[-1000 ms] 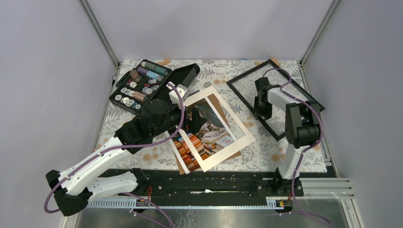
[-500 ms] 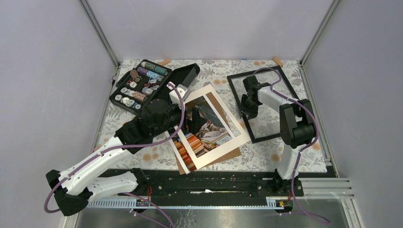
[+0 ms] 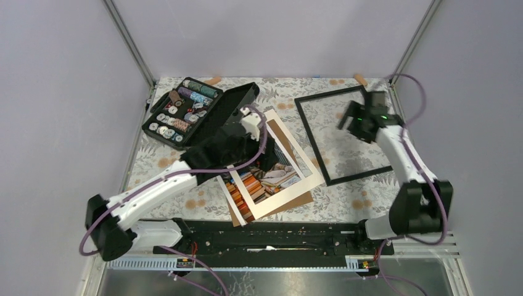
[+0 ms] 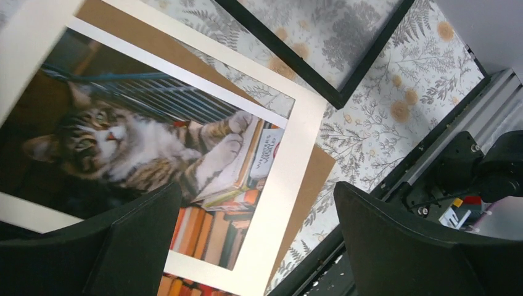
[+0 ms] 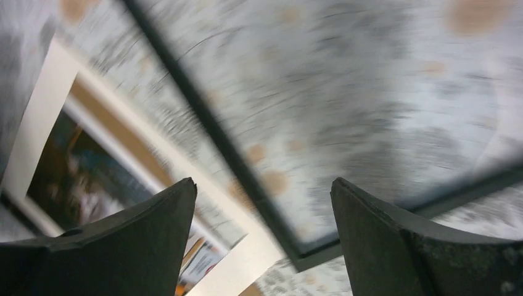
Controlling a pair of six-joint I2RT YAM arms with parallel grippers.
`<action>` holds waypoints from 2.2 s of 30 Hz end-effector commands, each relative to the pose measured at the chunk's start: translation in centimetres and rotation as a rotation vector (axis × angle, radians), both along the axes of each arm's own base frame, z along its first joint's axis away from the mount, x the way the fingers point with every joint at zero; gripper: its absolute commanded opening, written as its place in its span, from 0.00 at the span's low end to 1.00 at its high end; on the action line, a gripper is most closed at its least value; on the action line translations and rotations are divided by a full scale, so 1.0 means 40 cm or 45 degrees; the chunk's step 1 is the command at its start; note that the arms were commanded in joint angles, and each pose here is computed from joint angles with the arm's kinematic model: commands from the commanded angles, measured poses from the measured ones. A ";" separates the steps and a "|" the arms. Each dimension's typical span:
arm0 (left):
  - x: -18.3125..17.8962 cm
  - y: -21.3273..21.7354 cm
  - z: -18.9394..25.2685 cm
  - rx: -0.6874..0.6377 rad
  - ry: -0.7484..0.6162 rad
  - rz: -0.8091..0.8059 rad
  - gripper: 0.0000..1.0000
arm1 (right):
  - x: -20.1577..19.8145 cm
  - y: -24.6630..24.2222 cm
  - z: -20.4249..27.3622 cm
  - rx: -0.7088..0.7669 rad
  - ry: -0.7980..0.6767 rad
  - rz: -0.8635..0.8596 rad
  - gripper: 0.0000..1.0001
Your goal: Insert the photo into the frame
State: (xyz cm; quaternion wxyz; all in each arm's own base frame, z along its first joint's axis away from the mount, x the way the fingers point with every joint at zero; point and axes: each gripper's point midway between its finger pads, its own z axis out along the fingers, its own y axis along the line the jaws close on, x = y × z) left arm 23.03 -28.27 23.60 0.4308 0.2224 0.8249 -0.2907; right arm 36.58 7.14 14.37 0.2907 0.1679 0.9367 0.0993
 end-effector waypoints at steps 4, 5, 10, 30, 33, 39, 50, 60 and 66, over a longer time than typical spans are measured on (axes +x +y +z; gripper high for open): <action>-0.006 -0.186 -0.025 -0.183 0.236 -0.086 0.99 | -0.091 -0.416 -0.016 -0.339 -0.168 -0.731 0.98; -0.008 -0.217 -0.045 -0.200 0.273 -0.093 0.99 | -0.103 -0.448 -0.024 -0.371 -0.170 -0.787 1.00; 0.040 -0.339 -0.157 -0.224 0.409 -0.042 0.99 | -0.093 -0.555 -0.080 -0.305 -0.190 -0.869 1.00; 0.216 -0.468 -0.356 -0.261 0.491 0.149 0.99 | -0.012 -0.597 -0.254 -0.204 0.012 -0.736 1.00; 0.213 -0.465 -0.360 -0.262 0.491 0.143 0.99 | -0.006 -0.583 -0.278 -0.153 0.035 -0.734 1.00; 0.210 -0.463 -0.370 -0.267 0.510 0.136 0.99 | -0.002 -0.550 -0.303 -0.064 0.037 -0.712 1.00; 0.211 -0.454 -0.321 -0.251 0.473 0.114 0.99 | 0.066 -0.517 -0.157 -0.024 -0.150 -0.569 1.00; 0.164 -0.343 -0.150 -0.197 0.317 0.099 0.99 | 0.162 -0.243 -0.130 0.126 -0.172 -0.167 1.00; 0.077 -0.209 -0.153 -0.176 0.333 0.136 0.99 | 0.119 0.041 -0.135 0.243 -0.119 0.175 1.00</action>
